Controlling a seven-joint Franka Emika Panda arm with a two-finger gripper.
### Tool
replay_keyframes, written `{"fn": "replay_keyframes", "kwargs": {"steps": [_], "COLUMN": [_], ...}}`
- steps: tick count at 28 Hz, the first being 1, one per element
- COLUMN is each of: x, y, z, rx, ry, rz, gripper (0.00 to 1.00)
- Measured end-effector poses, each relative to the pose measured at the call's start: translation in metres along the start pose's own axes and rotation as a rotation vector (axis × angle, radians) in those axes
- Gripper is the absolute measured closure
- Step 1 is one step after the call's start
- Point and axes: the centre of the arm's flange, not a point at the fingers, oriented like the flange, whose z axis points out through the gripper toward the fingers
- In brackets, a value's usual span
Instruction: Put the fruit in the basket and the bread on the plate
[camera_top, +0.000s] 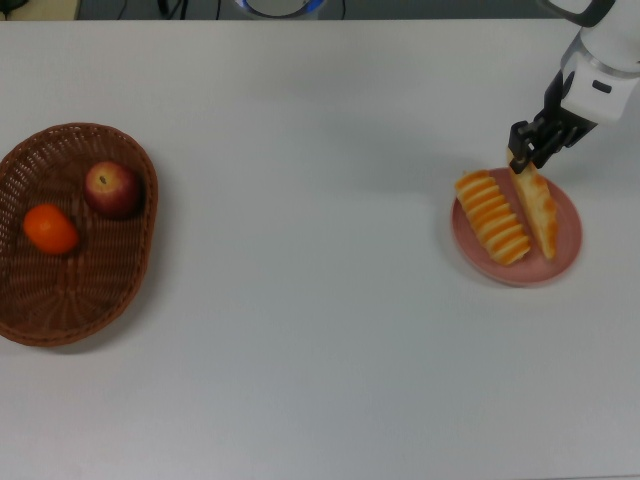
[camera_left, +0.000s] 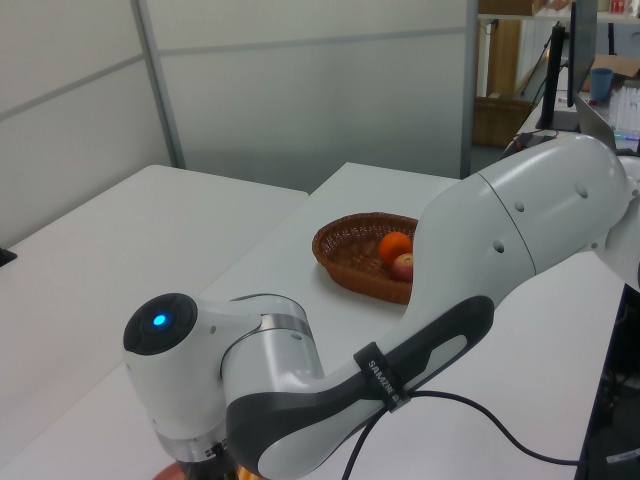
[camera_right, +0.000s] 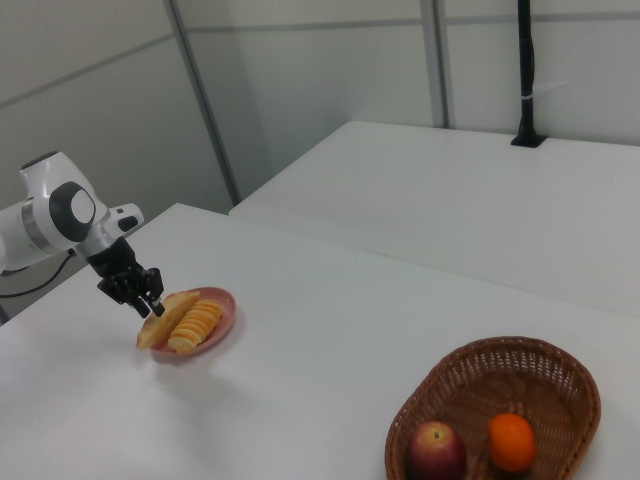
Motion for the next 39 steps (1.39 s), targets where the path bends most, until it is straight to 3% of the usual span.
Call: {"fn": "replay_keyframes", "kwargs": {"steps": [7, 15, 21, 27, 32, 39], "x": [0.003, -0.002, -0.019, -0.04, -0.069, -0.108], "y": [0.01, 0.08, 0.158, 0.276, 0.378, 0.437], "z": [-0.028, -0.096, -0.122, -0.136, -0.123, -0.112], "rx": [0.006, -0.011, -0.039, 0.019, 0.084, 0.091], "ry": [0.045, 0.091, 0.028, -0.01, -0.064, -0.174], "rz": [0.022, 0.131, 0.253, 0.437, 0.513, 0.614], "gripper": [0.36, 0.01, 0.0, 0.0, 0.0, 0.0]}}
